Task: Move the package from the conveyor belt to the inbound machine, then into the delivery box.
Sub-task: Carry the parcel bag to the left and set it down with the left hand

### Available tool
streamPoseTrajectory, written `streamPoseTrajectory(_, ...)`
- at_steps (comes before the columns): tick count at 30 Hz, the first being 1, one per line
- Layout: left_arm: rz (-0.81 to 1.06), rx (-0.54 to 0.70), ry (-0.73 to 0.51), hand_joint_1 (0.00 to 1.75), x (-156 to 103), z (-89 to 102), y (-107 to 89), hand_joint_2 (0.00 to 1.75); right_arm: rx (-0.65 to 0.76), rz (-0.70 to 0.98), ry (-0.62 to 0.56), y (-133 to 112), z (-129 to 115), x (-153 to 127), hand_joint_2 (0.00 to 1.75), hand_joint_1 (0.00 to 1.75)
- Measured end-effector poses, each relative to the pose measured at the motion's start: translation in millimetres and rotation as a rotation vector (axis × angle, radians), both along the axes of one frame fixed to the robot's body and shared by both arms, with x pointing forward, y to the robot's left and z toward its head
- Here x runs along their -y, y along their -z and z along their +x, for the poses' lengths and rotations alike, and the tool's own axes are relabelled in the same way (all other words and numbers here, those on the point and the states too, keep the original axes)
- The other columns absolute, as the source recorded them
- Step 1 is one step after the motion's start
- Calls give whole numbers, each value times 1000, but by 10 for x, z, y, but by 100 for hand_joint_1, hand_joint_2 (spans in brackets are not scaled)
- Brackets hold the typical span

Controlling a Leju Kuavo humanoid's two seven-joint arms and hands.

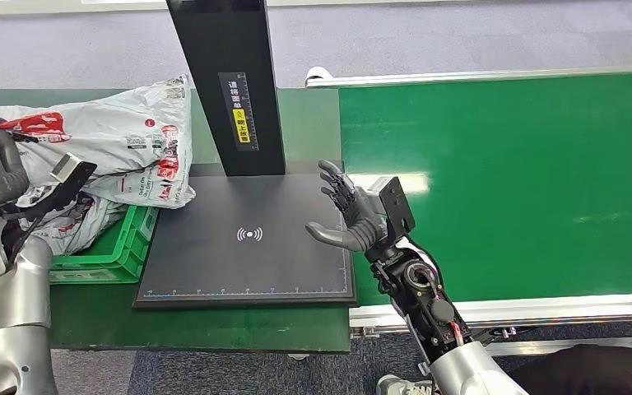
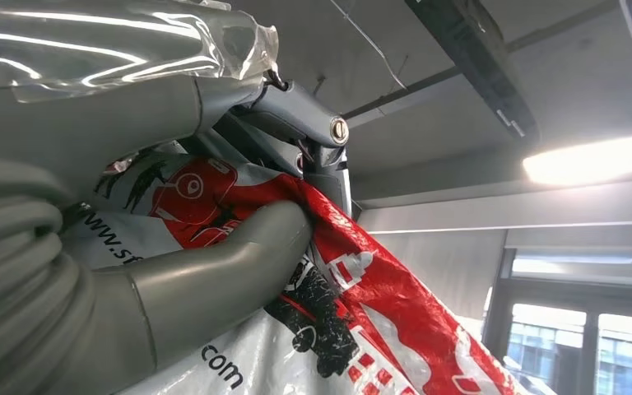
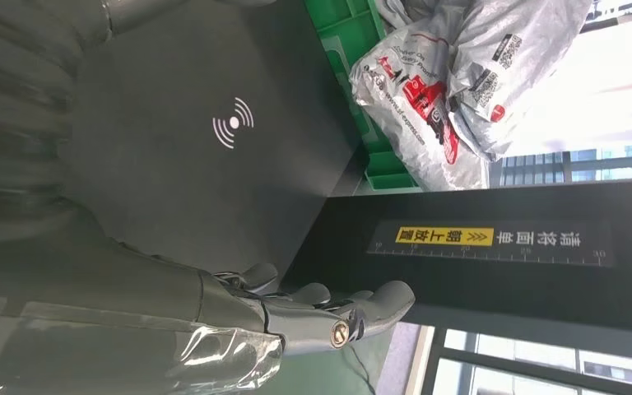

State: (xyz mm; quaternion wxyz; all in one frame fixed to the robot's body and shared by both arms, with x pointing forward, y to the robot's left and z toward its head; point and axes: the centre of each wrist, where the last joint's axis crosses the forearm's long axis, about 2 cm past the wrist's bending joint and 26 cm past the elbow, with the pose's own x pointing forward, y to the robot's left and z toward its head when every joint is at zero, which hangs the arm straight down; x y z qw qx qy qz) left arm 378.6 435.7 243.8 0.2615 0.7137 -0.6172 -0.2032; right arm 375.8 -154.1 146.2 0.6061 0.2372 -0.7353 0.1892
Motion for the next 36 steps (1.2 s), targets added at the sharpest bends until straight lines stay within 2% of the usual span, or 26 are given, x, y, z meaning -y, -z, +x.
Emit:
streamPoseTrajectory(7,-13,-24,-52,175,-118,2,23,175,5,-10,-7,5,-6,-13,175,0)
streamPoseTrajectory(13,-88,-72,-136,174,-336,38,91,175,10,-28,2,15,-7,-8,175,0)
streamPoseTrajectory(14,-111,-93,-150,168,-360,65,128,175,12,-31,3,16,-6,-6,175,0)
streamPoseTrajectory(15,-138,-118,-157,144,-371,98,174,175,14,-34,4,16,-6,-4,175,0)
streamPoseTrajectory(17,-195,-174,-150,62,-350,163,280,175,21,-39,5,17,-5,-1,175,0)
streamPoseTrajectory(18,-221,-201,-138,27,-322,192,331,175,25,-39,6,18,-4,1,175,0)
streamPoseTrajectory(19,-242,-225,-126,9,-290,215,379,175,29,-39,6,18,-4,3,175,0)
streamPoseTrajectory(24,-285,-292,-75,0,-161,273,519,175,32,-40,8,20,1,22,175,0)
streamPoseTrajectory(30,-377,-291,60,0,-49,311,556,175,40,-55,5,20,3,27,175,0)
streamPoseTrajectory(36,-381,-292,112,0,42,333,570,175,41,-57,4,20,3,26,175,0)
